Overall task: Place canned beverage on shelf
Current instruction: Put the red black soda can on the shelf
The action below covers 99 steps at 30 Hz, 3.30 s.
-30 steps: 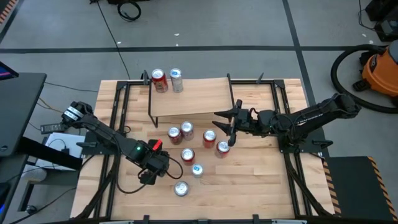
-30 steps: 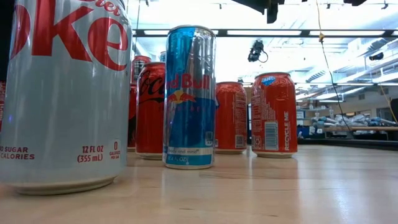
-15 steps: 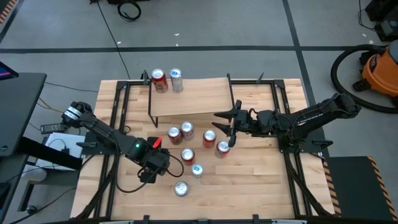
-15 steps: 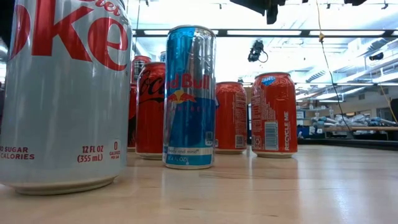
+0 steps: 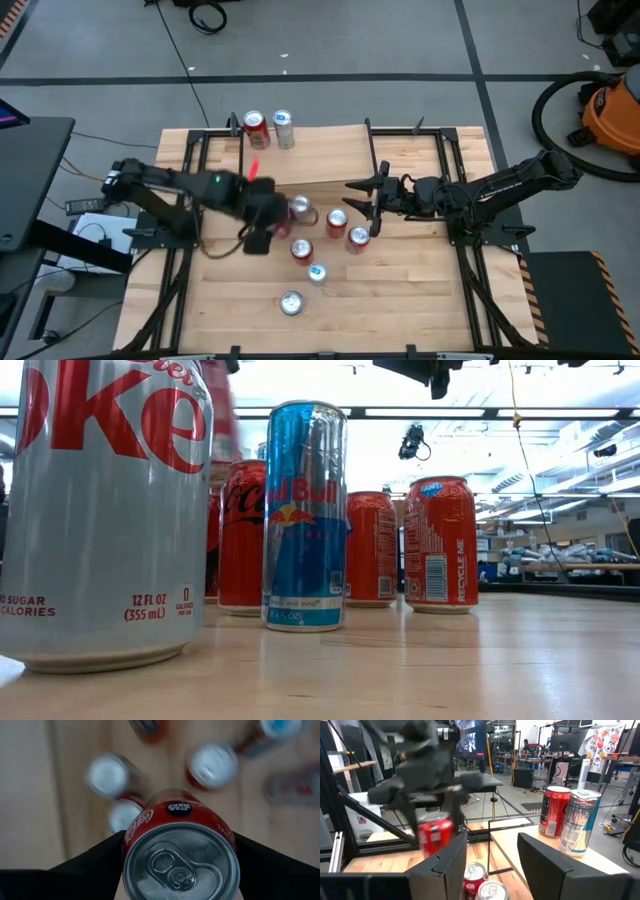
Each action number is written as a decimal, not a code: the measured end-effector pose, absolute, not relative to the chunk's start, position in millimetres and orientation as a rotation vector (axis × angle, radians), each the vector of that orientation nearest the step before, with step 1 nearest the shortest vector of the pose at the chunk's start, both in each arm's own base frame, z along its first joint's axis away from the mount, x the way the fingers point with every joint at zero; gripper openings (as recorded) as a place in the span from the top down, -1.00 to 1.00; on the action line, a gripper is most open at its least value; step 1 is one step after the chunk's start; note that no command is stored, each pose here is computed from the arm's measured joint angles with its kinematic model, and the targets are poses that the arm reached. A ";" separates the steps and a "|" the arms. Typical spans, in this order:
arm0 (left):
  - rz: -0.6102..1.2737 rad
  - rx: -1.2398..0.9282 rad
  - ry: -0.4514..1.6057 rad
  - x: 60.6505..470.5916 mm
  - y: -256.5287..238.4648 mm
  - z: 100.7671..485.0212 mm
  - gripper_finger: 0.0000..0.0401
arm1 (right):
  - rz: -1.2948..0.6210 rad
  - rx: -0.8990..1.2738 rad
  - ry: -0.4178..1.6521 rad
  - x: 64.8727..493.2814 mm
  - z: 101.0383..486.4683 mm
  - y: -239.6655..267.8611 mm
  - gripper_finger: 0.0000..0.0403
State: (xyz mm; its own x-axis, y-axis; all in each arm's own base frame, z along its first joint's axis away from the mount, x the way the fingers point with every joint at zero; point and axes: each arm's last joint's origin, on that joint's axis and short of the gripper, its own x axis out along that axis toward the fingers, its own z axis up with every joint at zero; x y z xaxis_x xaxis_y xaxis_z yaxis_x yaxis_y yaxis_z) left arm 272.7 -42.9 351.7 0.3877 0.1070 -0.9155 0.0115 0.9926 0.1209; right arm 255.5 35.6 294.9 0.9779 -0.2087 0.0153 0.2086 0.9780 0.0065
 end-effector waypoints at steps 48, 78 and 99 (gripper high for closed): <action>0.210 0.173 1.155 352.3 148.6 372.8 -0.78 | -0.223 -0.001 0.055 255.6 287.7 34.0 0.08; 0.282 0.448 1.108 361.1 150.6 381.9 -0.79 | -0.223 0.007 0.053 255.6 287.7 34.2 0.08; 0.296 0.435 1.074 354.9 171.9 384.2 -0.79 | -0.219 0.010 0.043 255.7 288.8 34.3 0.08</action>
State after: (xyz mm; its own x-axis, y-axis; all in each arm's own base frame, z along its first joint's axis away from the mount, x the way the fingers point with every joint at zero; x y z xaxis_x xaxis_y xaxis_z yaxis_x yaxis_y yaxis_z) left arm 354.9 171.9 384.2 0.4496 0.4377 -0.7787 -0.0233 0.8772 0.4796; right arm 255.7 34.3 288.8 0.9753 -0.2167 -0.0434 0.2171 0.9761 0.0058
